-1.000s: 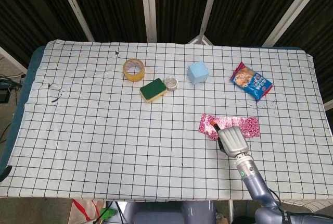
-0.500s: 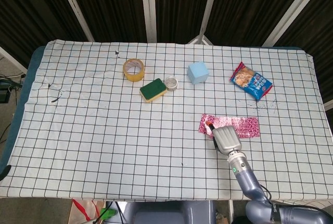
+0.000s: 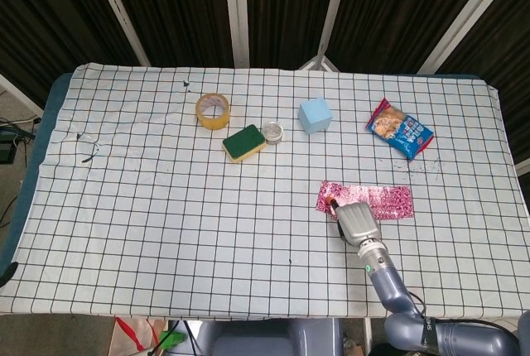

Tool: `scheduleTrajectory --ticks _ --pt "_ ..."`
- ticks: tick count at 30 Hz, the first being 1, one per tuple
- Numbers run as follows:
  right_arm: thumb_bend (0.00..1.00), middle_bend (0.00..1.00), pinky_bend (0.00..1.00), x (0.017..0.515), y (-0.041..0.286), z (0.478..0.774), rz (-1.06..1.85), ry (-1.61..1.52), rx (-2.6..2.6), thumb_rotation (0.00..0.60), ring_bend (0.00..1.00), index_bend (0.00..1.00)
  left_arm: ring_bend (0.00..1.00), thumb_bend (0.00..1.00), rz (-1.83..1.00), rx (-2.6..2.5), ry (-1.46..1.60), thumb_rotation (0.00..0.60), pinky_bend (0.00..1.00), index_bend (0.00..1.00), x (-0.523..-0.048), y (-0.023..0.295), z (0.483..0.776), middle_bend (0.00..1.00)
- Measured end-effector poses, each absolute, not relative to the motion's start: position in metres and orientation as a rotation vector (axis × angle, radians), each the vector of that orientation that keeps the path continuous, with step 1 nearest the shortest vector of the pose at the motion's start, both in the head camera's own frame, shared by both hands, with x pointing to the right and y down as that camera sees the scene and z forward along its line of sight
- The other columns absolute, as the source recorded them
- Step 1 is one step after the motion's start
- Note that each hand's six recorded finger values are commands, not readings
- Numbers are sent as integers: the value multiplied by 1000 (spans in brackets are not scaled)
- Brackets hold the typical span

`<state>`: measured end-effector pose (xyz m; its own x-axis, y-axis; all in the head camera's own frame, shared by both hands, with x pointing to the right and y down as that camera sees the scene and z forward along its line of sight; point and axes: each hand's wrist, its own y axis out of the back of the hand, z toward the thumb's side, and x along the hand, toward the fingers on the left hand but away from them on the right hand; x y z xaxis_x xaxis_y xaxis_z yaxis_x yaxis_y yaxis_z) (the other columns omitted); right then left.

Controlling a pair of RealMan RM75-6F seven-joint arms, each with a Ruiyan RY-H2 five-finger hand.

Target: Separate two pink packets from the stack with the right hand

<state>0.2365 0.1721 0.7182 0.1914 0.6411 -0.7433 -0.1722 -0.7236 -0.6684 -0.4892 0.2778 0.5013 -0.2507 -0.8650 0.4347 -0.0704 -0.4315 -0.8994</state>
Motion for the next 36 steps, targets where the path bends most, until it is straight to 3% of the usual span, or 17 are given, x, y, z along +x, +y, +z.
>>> scheduleTrajectory --ticks 36 --pt "772 813 567 175 182 722 1505 -363 -1862 600 764 186 0 324 -1740 -1414 1182 600 101 155 -493 277 499 0"
